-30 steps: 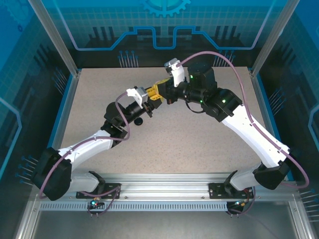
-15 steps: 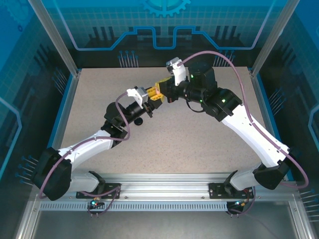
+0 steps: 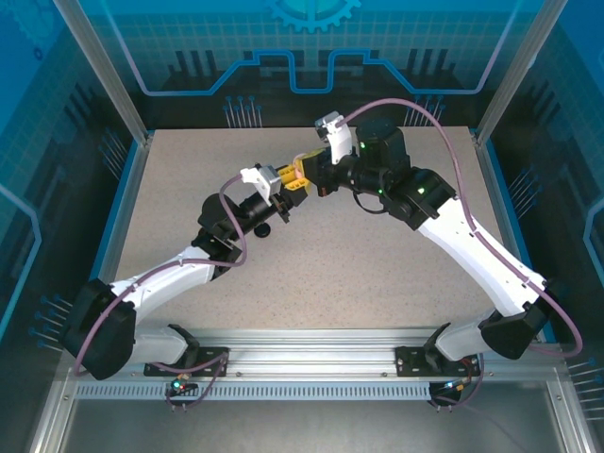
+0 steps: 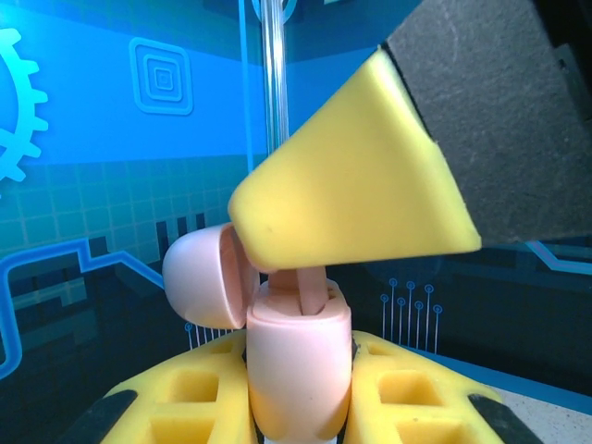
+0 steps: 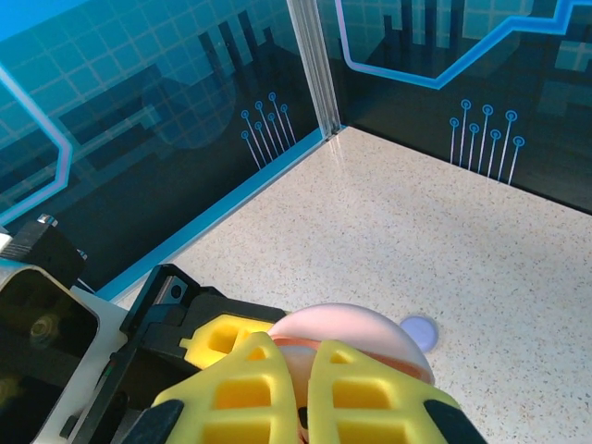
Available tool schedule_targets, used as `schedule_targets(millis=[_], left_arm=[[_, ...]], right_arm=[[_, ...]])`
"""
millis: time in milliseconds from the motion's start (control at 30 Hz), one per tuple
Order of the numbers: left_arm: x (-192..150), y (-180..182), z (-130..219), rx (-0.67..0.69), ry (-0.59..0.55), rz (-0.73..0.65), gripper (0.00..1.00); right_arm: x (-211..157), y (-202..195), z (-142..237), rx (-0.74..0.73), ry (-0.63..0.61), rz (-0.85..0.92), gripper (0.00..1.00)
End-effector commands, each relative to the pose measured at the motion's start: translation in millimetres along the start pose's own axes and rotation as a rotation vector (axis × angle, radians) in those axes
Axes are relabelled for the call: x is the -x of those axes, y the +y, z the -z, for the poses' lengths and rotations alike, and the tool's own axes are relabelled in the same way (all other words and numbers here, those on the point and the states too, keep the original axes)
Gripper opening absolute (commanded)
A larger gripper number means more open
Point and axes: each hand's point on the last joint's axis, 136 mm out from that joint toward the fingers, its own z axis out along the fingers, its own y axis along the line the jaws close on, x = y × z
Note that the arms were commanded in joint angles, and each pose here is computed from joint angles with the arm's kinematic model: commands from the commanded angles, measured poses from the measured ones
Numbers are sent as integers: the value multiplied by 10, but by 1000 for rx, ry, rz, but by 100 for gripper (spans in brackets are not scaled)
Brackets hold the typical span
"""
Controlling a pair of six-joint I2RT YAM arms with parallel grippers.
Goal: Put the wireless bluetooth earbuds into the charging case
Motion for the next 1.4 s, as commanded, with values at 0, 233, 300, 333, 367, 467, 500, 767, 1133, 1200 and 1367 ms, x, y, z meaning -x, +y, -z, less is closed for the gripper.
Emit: schedule_targets(millis=[0, 233, 300, 333, 367, 467, 500, 767, 1133, 1200, 1367], left_arm=[[294, -30, -64, -10, -83, -29, 0], [297, -20, -80, -6, -86, -30, 0], [286, -17, -83, -6, -83, -27, 0], [265, -14, -85, -5, -77, -25, 0], [267, -13, -87, -5, -79, -25, 0], [223, -3, -92, -2, -70, -17, 0], [224, -3, -96, -2, -72, -17, 0], [155, 5, -103, -2, -62, -4, 0], [-8, -90, -133, -64, -1, 9, 0], [-37, -105, -140, -75, 9, 20, 0], [-80, -116, -183, -85, 20, 39, 0]], right_arm=[[-22, -12, 57, 12, -4, -5, 7], [-90, -1, 62, 21, 13, -8, 12], [-50, 8, 77, 22, 5, -10, 23], [-6, 16, 95, 22, -6, -11, 31], [65, 31, 123, 24, -25, -10, 39], [282, 67, 221, 27, -79, -15, 47], [347, 71, 258, 27, -95, -20, 50], [699, -166, 531, -39, -165, -103, 58], [330, -826, 76, -148, 103, -273, 13], [271, -840, -33, -133, 138, -291, 10], [182, -797, -241, -81, 202, -314, 7]])
